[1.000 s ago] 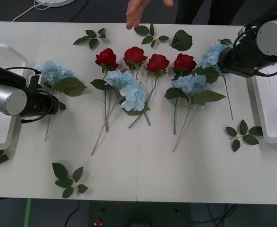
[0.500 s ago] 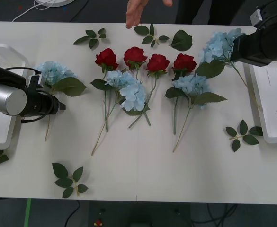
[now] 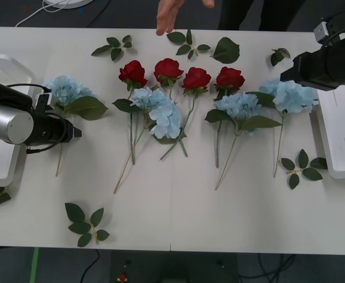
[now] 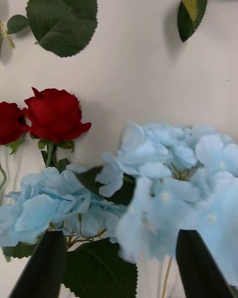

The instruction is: Place the red flowers into the right box and the blue flowers into the left box. If a person shows an open palm, hand one flower to the person first, then continue sorting.

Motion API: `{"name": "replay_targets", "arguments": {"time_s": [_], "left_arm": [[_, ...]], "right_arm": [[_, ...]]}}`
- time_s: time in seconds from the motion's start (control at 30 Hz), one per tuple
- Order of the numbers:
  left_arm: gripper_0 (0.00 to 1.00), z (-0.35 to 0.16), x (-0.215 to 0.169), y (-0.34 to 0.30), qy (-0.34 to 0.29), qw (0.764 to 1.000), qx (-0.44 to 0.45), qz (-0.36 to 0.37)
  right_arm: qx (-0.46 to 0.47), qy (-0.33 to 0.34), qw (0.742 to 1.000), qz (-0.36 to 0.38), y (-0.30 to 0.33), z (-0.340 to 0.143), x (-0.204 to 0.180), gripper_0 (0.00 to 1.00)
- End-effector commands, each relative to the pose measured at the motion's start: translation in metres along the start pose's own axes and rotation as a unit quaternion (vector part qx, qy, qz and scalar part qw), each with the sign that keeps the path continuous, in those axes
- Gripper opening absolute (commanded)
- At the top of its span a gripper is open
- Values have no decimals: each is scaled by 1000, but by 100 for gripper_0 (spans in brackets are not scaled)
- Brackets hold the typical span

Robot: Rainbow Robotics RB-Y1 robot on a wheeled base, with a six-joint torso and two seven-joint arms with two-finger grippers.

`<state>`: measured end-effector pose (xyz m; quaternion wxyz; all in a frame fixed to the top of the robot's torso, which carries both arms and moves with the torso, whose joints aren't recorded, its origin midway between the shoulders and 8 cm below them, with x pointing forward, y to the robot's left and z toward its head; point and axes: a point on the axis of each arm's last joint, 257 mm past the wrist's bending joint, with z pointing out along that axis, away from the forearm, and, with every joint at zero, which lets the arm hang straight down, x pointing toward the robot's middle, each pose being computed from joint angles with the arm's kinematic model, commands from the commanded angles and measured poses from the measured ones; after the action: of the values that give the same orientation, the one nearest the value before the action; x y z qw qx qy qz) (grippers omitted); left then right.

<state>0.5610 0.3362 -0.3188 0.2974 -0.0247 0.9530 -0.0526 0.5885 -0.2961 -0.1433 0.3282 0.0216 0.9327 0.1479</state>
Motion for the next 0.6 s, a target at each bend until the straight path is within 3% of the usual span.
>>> {"name": "replay_targets", "arguments": {"time_s": [0.03, 0.4, 0.6], "left_arm": [[100, -7, -5, 25, -4, 999, -24, 36], [100, -7, -5, 25, -4, 999, -24, 36], [100, -7, -5, 25, -4, 999, -24, 36]], "right_arm": [[37, -6, 999, -31, -26, -6, -3, 100], [74, 20, 997, -29, -69, 46, 47, 100], [50, 12, 998, -30, -67, 49, 77, 100]]}}
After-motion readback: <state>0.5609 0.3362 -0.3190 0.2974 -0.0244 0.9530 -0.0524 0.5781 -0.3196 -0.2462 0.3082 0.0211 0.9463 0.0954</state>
